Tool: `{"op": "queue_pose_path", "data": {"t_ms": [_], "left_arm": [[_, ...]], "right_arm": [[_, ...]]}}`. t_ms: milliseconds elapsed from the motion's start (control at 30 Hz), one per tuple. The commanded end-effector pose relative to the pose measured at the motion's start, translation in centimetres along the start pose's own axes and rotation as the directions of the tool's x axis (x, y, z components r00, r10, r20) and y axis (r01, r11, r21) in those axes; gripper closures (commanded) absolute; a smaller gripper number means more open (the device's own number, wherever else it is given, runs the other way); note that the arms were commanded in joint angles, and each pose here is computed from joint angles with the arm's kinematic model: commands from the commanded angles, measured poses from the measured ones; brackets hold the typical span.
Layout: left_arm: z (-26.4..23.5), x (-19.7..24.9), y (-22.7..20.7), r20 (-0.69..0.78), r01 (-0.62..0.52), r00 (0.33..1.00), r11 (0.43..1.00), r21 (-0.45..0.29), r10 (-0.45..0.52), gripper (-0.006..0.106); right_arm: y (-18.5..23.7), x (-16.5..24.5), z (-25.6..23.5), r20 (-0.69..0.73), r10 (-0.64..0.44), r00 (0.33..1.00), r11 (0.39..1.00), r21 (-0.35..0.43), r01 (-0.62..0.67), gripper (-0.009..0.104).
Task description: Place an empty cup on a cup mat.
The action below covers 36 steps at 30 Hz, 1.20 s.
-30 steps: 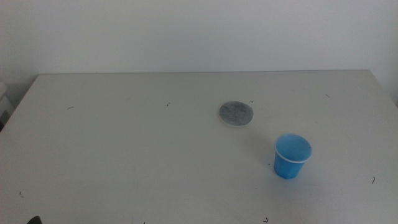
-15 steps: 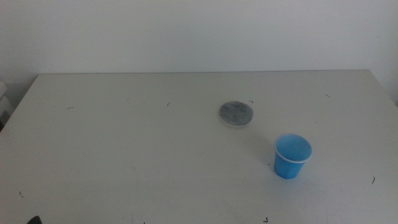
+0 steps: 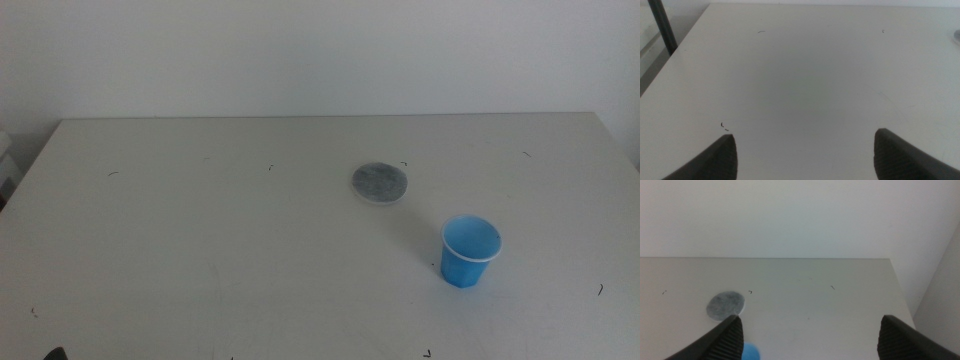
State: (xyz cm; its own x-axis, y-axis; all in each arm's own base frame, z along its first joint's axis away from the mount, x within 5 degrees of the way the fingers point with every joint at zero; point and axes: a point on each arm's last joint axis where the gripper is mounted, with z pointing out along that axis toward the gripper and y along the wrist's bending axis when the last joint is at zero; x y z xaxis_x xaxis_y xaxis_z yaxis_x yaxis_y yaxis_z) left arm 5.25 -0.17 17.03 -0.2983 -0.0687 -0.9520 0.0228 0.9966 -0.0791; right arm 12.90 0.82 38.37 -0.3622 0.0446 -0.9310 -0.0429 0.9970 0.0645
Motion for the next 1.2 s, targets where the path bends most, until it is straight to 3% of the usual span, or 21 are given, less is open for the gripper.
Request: {"op": "queue_pose_path", "data": {"t_ms": [0, 267, 500, 833, 1167], "left_arm": [[-0.2, -0.8, -0.1, 0.082, 0.008, 0.997, 1.0, 0.01, -0.009, -0.005], [-0.2, -0.8, -0.1, 0.082, 0.008, 0.997, 1.0, 0.01, -0.009, -0.005], [-0.2, -0.8, -0.1, 0.082, 0.008, 0.997, 1.0, 0.01, -0.009, -0.005], [-0.2, -0.8, -0.1, 0.082, 0.008, 0.997, 1.0, 0.01, -0.009, -0.005], [-0.2, -0.8, -0.1, 0.082, 0.008, 0.997, 1.0, 0.01, -0.009, -0.005]], "right_arm": [[0.4, -2.3, 0.6, 0.031, -0.004, 1.0, 1.0, -0.026, 0.005, 0.006], [2.6, -3.9, 4.9, -0.129, -0.046, 0.991, 0.992, -0.123, 0.03, 0.006], [4.4, -3.8, 9.5, -0.243, -0.015, 0.97, 0.985, -0.172, -0.028, 0.006], [5.4, -0.1, 16.4, -0.516, -0.004, 0.857, 0.985, -0.151, -0.087, 0.006], [5.6, 3.5, 20.9, -0.648, -0.01, 0.762, 0.989, -0.118, -0.086, 0.006]]}}
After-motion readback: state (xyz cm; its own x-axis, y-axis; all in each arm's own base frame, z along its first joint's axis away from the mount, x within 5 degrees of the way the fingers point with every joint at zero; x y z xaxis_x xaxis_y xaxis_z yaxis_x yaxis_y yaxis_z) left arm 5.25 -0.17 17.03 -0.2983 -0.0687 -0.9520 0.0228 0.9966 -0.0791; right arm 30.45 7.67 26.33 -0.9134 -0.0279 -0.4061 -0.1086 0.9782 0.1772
